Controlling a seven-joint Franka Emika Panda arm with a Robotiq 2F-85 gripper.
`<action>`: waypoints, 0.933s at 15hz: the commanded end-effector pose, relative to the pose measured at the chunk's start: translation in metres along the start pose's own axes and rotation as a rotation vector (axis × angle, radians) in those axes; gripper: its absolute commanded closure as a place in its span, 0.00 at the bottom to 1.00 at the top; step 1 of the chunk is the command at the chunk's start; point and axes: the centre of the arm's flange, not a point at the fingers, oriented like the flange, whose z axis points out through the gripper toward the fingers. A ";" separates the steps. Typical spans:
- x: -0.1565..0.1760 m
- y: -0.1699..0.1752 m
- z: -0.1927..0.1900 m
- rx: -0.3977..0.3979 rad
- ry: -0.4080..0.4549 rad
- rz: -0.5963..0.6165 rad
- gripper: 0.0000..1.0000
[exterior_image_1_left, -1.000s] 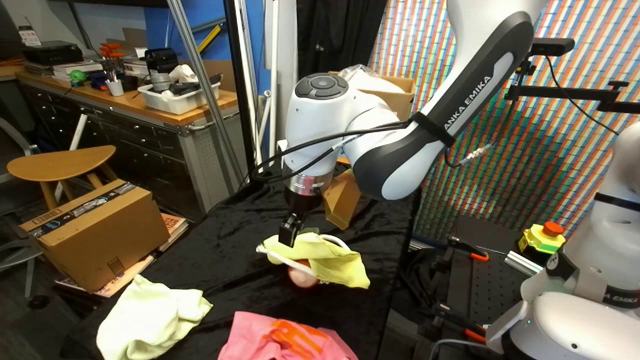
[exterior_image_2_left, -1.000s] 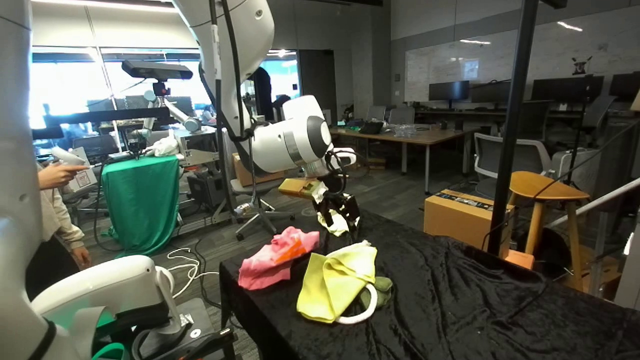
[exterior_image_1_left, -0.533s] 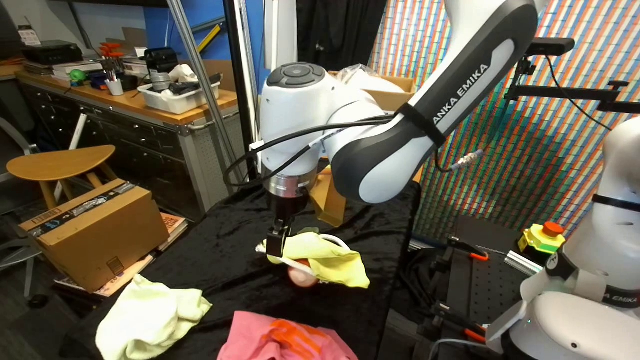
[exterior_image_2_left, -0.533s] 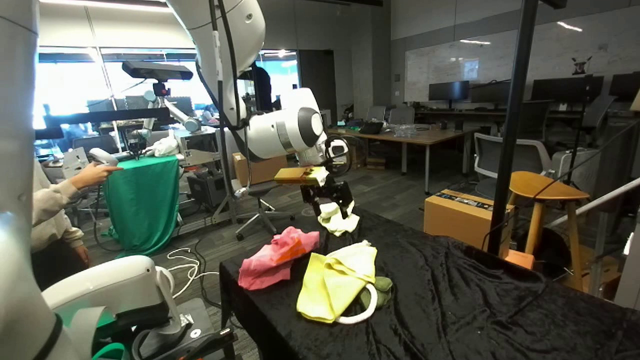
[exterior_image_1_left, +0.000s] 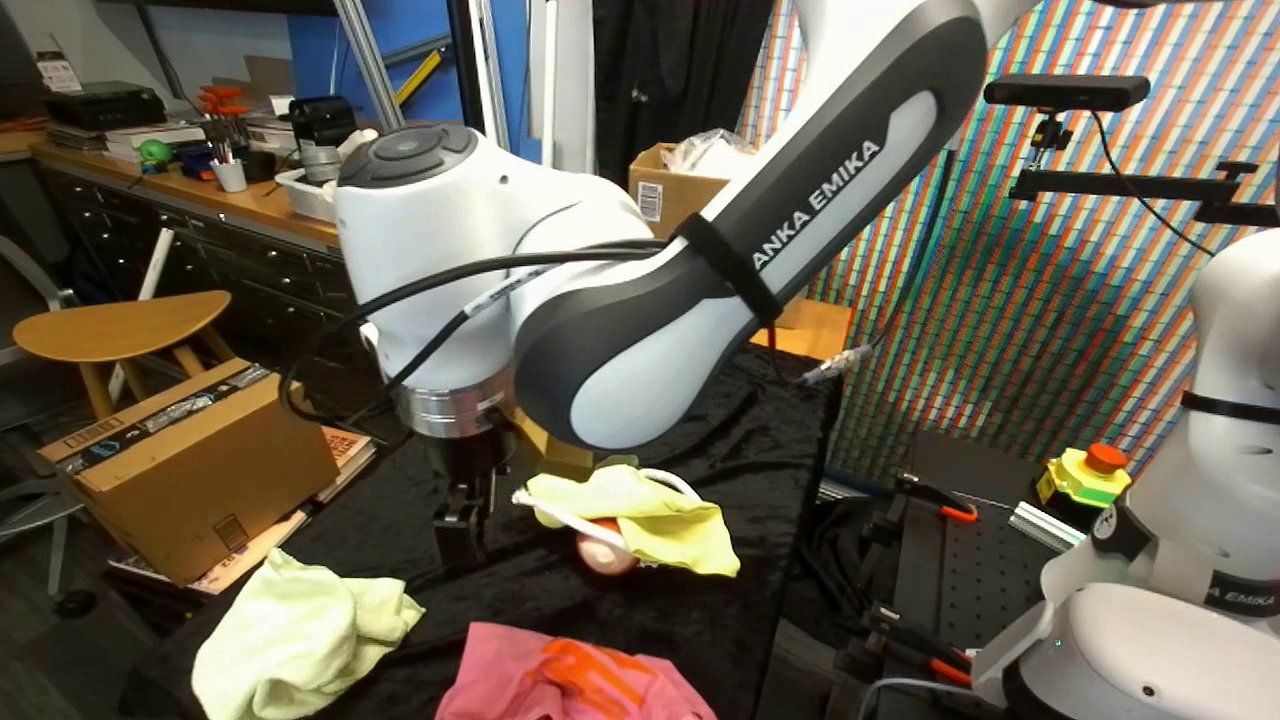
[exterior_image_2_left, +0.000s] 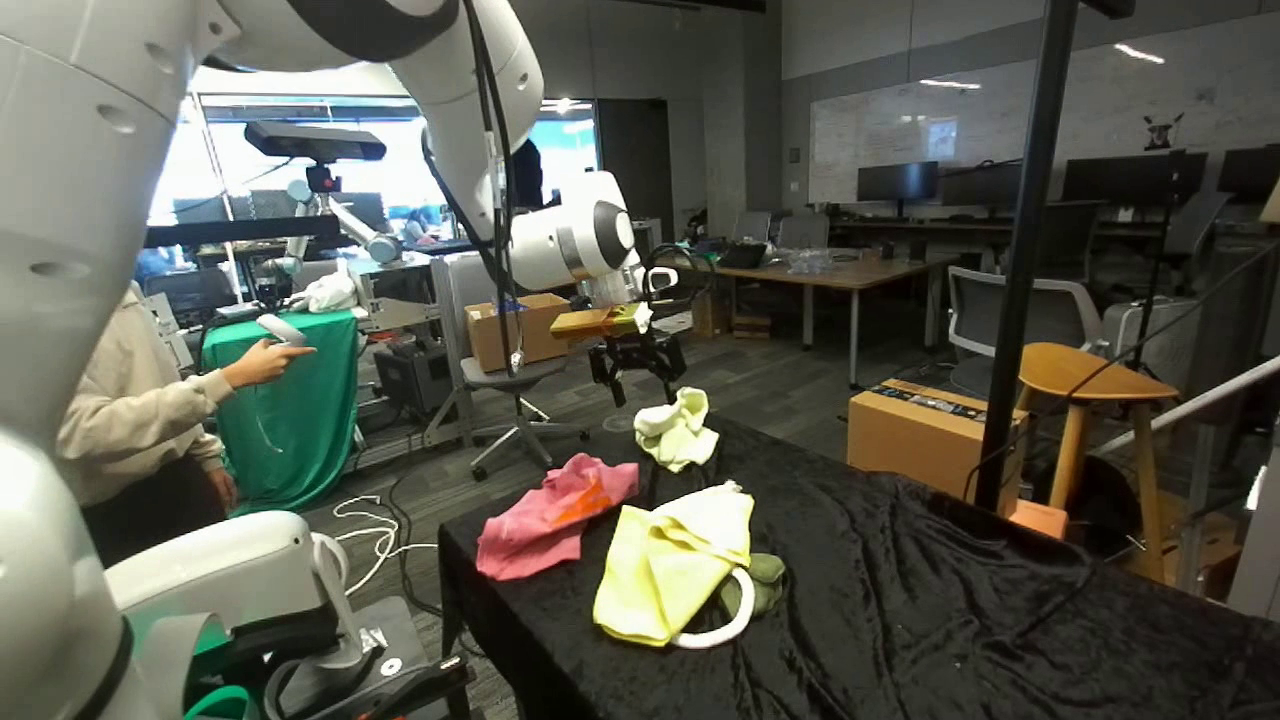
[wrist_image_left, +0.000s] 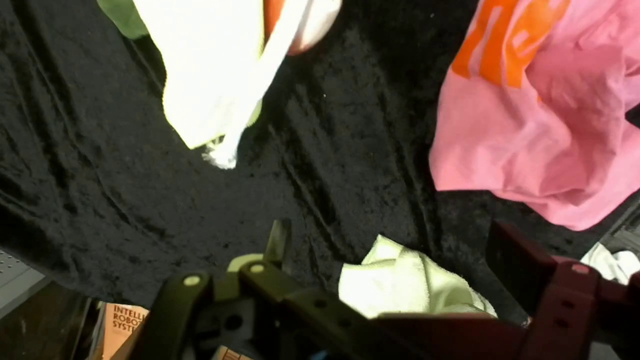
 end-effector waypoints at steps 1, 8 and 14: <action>0.068 -0.012 0.009 0.015 -0.001 0.000 0.00; 0.115 -0.026 0.046 0.044 0.105 0.130 0.00; 0.130 -0.039 0.070 0.118 0.186 0.235 0.00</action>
